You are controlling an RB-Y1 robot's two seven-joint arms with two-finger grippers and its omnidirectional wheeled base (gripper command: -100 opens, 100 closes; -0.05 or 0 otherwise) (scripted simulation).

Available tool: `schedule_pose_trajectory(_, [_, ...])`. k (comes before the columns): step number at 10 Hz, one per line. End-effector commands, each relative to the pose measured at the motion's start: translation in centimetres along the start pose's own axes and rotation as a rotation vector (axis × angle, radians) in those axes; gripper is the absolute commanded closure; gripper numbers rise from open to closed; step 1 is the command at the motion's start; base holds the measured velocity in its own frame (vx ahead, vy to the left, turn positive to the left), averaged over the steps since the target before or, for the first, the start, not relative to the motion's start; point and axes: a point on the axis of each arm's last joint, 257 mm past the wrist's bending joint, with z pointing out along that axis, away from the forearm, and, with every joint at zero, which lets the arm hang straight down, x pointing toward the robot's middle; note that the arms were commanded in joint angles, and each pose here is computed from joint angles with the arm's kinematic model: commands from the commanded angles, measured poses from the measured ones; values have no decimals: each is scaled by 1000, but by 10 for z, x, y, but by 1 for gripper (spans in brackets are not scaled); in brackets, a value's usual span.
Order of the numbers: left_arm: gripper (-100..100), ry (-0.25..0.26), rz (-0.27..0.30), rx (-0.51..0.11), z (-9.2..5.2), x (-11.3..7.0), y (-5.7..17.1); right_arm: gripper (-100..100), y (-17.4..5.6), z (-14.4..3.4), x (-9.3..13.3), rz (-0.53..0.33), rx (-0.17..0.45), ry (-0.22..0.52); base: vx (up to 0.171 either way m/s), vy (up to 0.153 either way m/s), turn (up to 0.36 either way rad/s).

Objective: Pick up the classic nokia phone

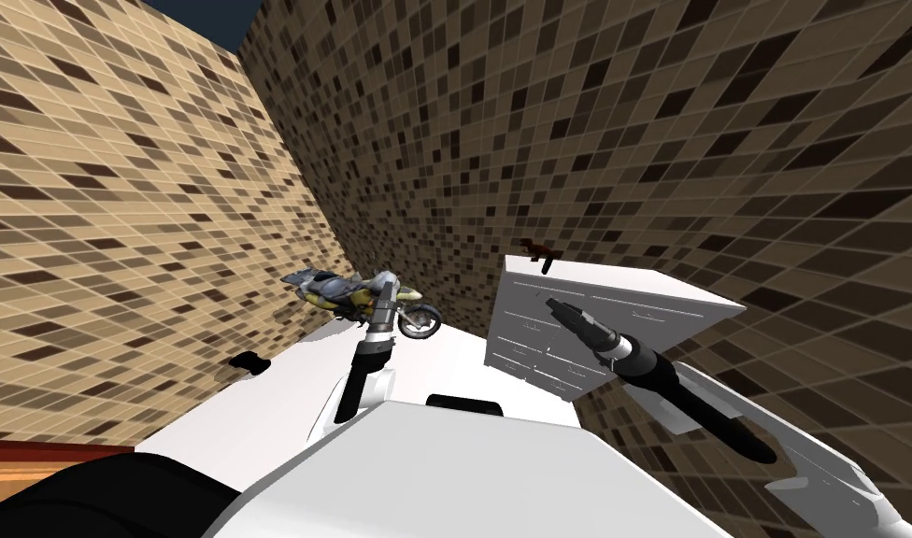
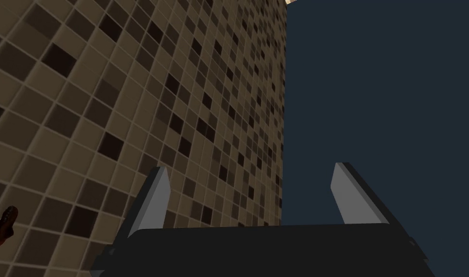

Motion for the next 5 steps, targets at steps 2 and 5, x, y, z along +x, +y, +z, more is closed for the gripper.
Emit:
schedule_pose_trajectory(2, [0,0,0,0,0,0,0,-100,-5,-4,3,-29,0,66,-5,16,53])
schedule_pose_trajectory(5, [0,0,0,0,0,0,0,-100,-9,-9,6,-64,0,153,-13,33,46])
